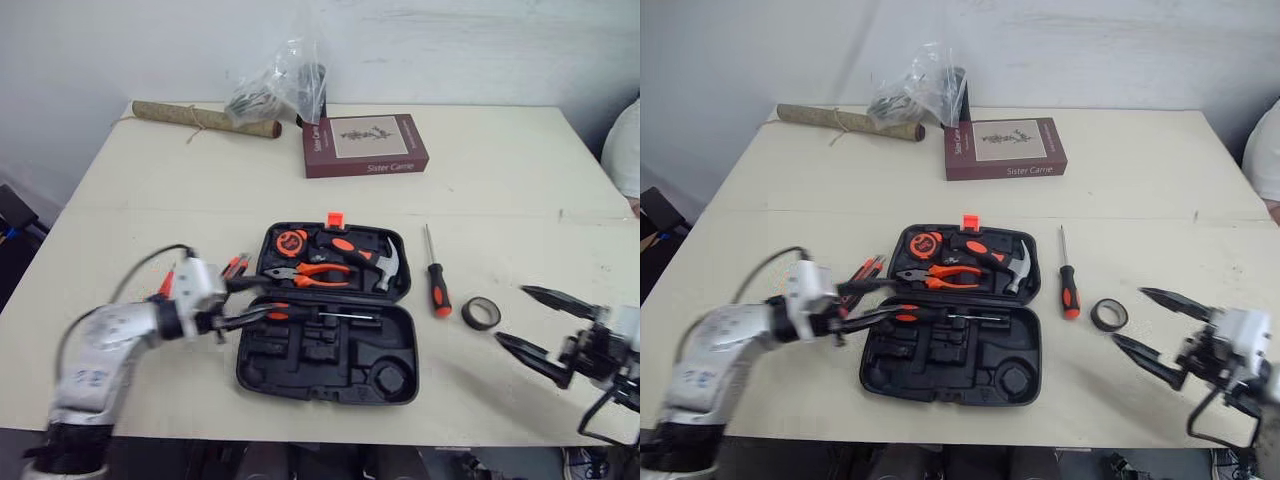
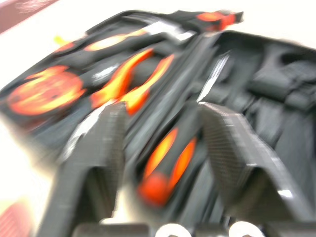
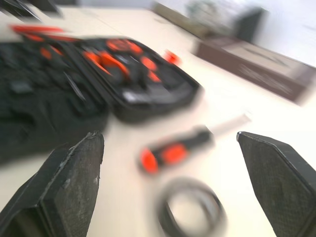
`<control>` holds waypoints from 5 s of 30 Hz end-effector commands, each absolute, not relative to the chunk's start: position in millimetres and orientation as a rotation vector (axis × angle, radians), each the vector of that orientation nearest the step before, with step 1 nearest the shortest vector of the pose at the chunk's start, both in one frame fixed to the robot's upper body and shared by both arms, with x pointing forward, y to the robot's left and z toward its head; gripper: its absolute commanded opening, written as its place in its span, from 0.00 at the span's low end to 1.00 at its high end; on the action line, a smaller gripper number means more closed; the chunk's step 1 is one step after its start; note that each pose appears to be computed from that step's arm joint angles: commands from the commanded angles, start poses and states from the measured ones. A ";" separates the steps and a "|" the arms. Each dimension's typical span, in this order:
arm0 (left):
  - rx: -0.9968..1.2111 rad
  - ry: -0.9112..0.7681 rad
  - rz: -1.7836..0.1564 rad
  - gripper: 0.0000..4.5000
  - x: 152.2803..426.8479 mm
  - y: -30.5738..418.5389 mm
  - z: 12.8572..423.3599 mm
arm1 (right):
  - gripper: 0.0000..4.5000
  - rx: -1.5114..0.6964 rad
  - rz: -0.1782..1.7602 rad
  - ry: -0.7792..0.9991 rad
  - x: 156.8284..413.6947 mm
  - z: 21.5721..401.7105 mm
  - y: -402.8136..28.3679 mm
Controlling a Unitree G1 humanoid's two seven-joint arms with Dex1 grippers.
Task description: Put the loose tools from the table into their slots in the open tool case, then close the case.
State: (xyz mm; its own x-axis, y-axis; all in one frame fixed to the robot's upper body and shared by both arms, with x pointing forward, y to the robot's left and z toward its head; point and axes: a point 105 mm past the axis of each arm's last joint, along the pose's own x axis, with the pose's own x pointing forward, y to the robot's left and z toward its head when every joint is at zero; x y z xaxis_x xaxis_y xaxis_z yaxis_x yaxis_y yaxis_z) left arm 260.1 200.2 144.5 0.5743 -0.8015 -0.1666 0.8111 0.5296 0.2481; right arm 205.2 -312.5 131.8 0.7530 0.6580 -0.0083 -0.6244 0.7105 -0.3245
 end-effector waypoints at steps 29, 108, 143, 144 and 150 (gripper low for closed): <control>0.256 -0.023 -0.910 0.99 238.3 231.5 184.1 | 1.00 -0.121 0.530 0.326 242.4 153.3 -254.3; 0.295 0.095 -1.179 1.00 186.3 191.6 158.1 | 0.23 -0.824 1.302 0.541 258.6 133.0 -84.9; 0.295 0.079 -1.123 1.00 189.8 188.4 161.0 | 0.98 -0.792 1.607 0.466 237.5 166.1 -98.6; 0.295 0.079 -1.121 1.00 189.5 188.6 160.8 | 0.98 -0.737 1.610 0.417 238.5 168.4 -95.6; 0.297 0.065 -1.110 1.00 191.6 191.1 160.5 | 0.60 -0.372 1.659 0.025 236.4 178.8 -74.8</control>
